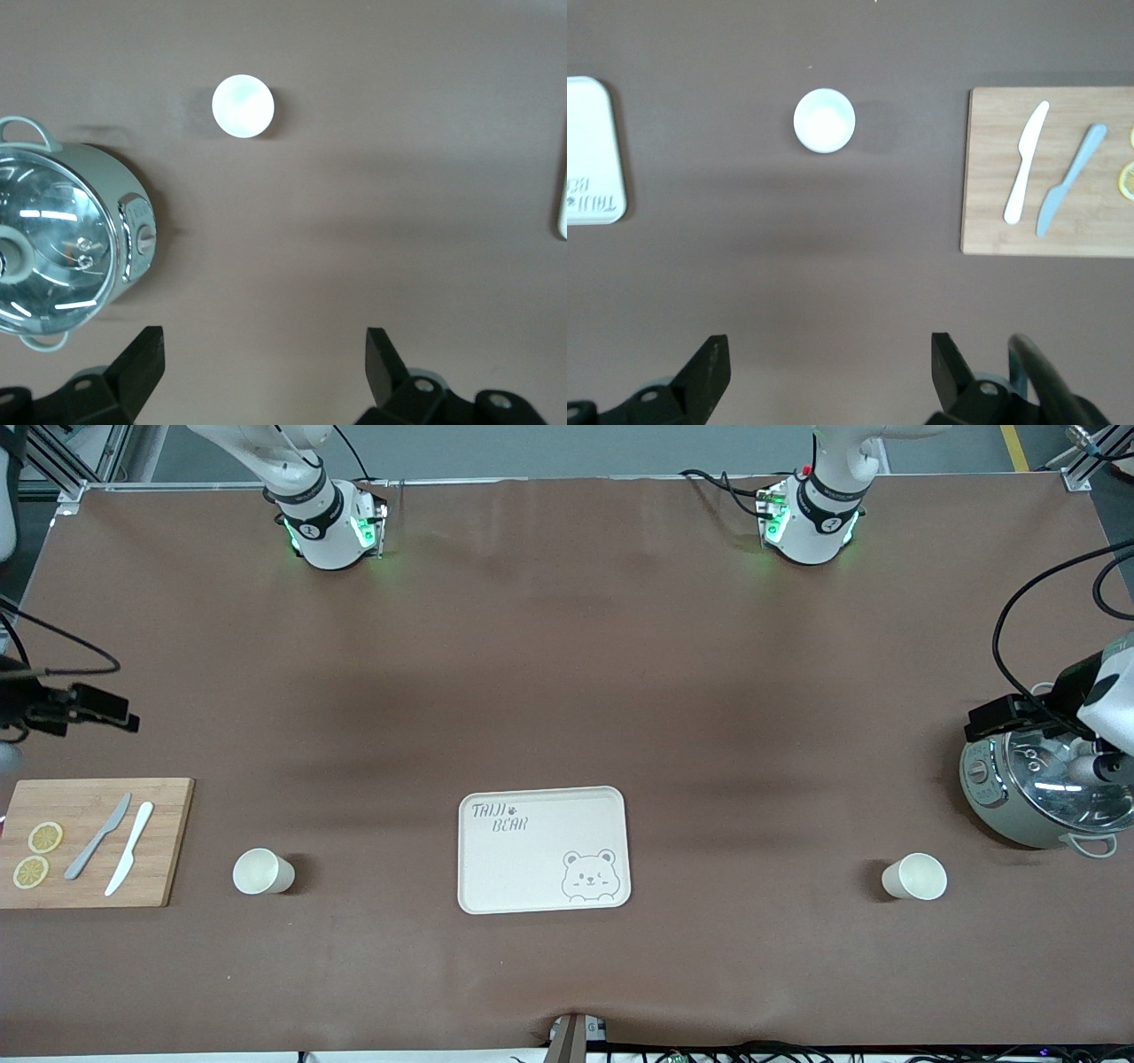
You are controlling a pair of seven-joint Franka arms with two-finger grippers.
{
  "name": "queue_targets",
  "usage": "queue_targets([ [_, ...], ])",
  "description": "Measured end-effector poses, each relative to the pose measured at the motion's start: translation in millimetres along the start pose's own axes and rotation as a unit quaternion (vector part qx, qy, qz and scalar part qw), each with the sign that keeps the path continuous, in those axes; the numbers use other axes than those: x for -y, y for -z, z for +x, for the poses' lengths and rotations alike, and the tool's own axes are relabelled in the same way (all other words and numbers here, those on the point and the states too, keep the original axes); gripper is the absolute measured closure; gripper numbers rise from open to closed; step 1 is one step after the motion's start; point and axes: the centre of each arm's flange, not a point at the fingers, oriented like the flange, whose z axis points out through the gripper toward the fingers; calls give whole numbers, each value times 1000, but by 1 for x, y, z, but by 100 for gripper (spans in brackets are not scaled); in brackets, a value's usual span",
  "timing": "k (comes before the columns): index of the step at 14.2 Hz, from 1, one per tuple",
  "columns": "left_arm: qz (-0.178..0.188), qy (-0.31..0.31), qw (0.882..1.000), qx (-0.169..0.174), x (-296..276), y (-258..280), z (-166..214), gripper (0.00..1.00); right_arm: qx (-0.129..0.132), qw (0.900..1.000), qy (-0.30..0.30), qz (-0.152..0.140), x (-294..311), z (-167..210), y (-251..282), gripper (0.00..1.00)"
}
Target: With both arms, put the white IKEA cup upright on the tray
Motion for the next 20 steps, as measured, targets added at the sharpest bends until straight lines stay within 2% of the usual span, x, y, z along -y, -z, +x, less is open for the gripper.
queue_targets([
  [3,15,-5,1000,-3,9,-28,19,0,-5,1000,-5,2,-12,35,-61,0],
  [6,19,-21,1000,-11,28,-55,37,0,-20,1000,-8,2,-21,60,-110,0],
  [10,22,-24,999,-29,66,-94,60,0,-49,999,-16,0,-35,83,-160,0],
  [12,24,-24,999,-29,68,-121,72,0,-60,998,-18,0,-39,93,-188,0],
  [15,27,-24,998,-47,71,-156,89,0,-80,997,-20,-1,-43,106,-231,0],
  [20,32,-26,997,-72,71,-204,109,0,-75,997,-13,2,-32,111,-256,0],
])
